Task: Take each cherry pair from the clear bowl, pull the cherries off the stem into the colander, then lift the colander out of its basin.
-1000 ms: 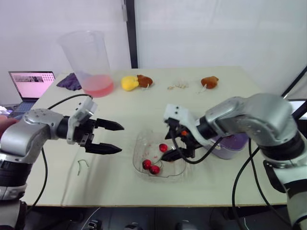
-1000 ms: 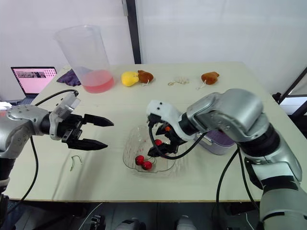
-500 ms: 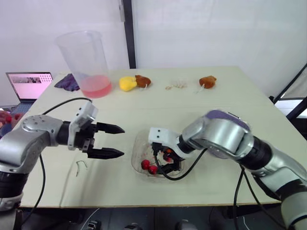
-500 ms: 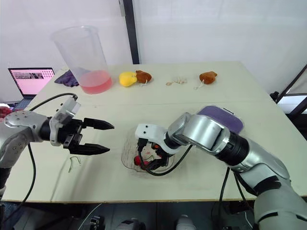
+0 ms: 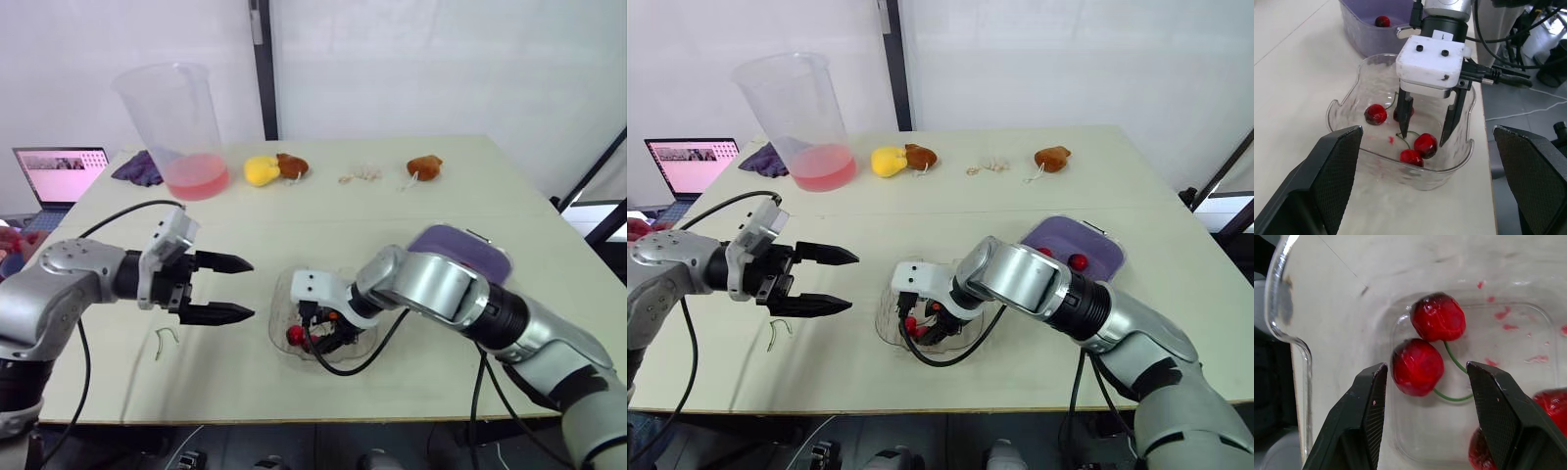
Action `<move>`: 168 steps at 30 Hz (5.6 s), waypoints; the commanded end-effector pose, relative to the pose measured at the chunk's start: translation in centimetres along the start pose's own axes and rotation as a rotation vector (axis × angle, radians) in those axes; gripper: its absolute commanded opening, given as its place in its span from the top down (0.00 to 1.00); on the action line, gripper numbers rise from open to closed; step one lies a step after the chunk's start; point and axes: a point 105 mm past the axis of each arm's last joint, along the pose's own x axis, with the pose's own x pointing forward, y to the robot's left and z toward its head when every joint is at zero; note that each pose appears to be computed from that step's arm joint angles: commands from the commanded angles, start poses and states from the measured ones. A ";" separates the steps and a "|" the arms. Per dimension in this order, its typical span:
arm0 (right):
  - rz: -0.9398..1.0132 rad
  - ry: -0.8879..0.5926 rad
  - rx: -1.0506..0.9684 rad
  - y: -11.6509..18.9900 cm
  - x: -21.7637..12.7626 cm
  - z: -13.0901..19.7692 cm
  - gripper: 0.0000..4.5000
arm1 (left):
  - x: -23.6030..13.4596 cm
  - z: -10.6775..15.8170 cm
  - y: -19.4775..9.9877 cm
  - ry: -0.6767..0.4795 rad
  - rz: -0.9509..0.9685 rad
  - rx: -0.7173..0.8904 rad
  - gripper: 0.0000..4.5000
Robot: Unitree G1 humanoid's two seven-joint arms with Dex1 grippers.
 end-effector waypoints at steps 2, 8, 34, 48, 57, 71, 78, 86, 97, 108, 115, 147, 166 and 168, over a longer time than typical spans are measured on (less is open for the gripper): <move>0.020 -0.037 0.012 0.2 0.0 0.6 0.40 | -0.4 0.9 -0.2 -0.006 0.009 0.049 0.00; 0.012 -0.034 0.041 -0.2 0.4 0.3 0.51 | -0.4 0.9 -0.1 -0.004 0.019 0.052 0.00; -0.843 -0.019 -1.274 -5.9 -9.6 4.4 0.76 | 1.0 5.4 3.9 -0.311 0.156 -0.115 0.00; -1.017 -0.148 -1.380 -3.9 -10.6 7.8 0.76 | 3.2 7.3 5.8 -0.390 0.147 -0.094 0.00; -1.002 -0.164 -1.352 -3.4 -10.3 7.8 0.76 | 4.1 8.1 6.5 -0.441 0.161 -0.115 0.00; -1.011 -0.180 -1.341 -3.2 -10.5 8.1 0.77 | 4.6 7.8 6.8 -0.430 0.161 -0.147 0.99; -0.926 -0.230 -1.255 -2.9 -10.0 7.5 0.70 | 4.6 7.9 6.8 -0.433 0.157 -0.143 1.00; -0.773 -0.367 -0.955 -1.8 -11.1 4.1 0.00 | 3.9 8.4 7.5 -0.449 0.201 -0.081 1.00; -0.367 -1.121 0.179 -3.3 -16.6 4.4 0.00 | 2.1 8.7 6.7 -0.483 0.113 -0.045 1.00; -0.175 -1.126 0.337 -2.8 -13.1 4.8 0.00 | 3.8 10.1 3.4 -0.536 -0.089 -0.067 1.00; -0.101 -1.118 0.349 -2.1 -12.0 5.2 0.06 | 4.3 10.6 3.2 -0.546 -0.102 -0.070 1.00; -0.011 -1.069 0.356 -0.9 -11.0 4.8 0.87 | 4.6 10.6 3.4 -0.532 -0.083 -0.042 1.00; -0.519 -0.713 0.391 -4.3 -17.9 -6.6 0.87 | 5.3 9.2 3.9 -0.535 -0.046 -0.073 1.00; -0.614 -0.577 0.390 -5.4 -17.9 -9.9 0.87 | 5.4 9.3 4.0 -0.537 -0.045 -0.069 1.00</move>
